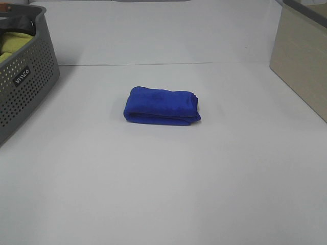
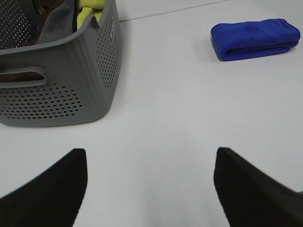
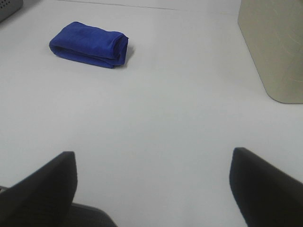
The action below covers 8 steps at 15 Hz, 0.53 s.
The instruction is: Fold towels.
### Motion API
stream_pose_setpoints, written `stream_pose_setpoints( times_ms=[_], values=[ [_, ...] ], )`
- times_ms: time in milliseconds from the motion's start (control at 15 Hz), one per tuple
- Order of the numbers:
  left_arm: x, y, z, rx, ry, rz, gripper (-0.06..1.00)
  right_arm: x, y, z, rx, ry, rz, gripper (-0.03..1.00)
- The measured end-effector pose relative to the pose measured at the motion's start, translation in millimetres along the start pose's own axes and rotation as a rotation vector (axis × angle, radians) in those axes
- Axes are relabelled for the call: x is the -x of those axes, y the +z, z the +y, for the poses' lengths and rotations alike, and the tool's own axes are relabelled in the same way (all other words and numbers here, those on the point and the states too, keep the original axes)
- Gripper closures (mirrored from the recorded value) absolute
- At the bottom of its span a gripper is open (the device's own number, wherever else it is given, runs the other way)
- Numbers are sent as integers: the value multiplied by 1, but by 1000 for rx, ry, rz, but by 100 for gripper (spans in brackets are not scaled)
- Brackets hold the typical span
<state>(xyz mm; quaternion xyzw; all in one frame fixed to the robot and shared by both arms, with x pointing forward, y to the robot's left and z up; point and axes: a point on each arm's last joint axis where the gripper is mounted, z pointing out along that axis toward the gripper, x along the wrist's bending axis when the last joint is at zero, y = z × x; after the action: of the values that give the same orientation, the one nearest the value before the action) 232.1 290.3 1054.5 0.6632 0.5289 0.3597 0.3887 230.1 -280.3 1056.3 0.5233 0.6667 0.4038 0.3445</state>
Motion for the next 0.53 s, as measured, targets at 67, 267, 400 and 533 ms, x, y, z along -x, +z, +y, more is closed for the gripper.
stream_pose_setpoints(
  times_ms=[67, 267, 400, 533],
  values=[
    [0, 0, 0, 0, 0, 0, 23, 0, 0, 0, 1, 2, 3, 14],
    [0, 0, 0, 0, 0, 0, 23, -1, 0, 0, 2, 3, 6, 14],
    [0, 0, 0, 0, 0, 0, 23, -1, 0, 0, 2, 3, 6, 14],
    [0, 0, 0, -1, 0, 0, 23, -1, 0, 0, 2, 3, 6, 14]
  ],
)
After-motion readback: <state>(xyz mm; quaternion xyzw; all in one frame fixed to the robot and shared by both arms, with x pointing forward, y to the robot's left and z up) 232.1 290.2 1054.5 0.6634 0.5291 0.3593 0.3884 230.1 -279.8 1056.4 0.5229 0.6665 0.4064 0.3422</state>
